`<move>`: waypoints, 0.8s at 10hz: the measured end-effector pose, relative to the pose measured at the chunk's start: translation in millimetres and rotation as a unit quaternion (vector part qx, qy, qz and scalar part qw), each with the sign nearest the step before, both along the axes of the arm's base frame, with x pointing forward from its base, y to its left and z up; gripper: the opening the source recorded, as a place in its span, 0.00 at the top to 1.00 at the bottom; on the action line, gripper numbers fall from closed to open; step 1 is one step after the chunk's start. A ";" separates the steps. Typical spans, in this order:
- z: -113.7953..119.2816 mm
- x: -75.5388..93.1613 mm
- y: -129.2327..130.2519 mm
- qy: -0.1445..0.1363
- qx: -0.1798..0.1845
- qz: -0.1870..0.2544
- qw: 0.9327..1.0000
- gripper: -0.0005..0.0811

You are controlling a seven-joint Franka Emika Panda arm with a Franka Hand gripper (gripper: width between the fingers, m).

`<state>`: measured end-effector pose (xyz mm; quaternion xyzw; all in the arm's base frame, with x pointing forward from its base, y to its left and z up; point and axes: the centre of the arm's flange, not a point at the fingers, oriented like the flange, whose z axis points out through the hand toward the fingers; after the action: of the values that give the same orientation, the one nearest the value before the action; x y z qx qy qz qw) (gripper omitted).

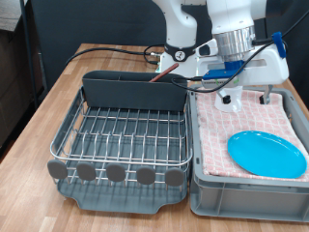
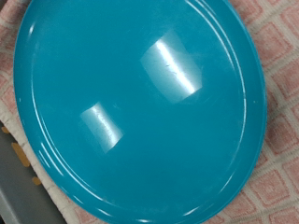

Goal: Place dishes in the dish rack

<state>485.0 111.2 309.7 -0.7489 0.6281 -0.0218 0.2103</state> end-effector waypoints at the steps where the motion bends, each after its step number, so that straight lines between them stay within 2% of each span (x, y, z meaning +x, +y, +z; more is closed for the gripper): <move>1: -2.4 -0.9 0.4 -0.007 0.005 0.006 1.000 0.01; 8: -20.8 -1.8 2.1 -0.008 -0.002 0.009 1.000 0.01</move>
<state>483.2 113.3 288.9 -0.7547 0.6195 -0.0271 0.2144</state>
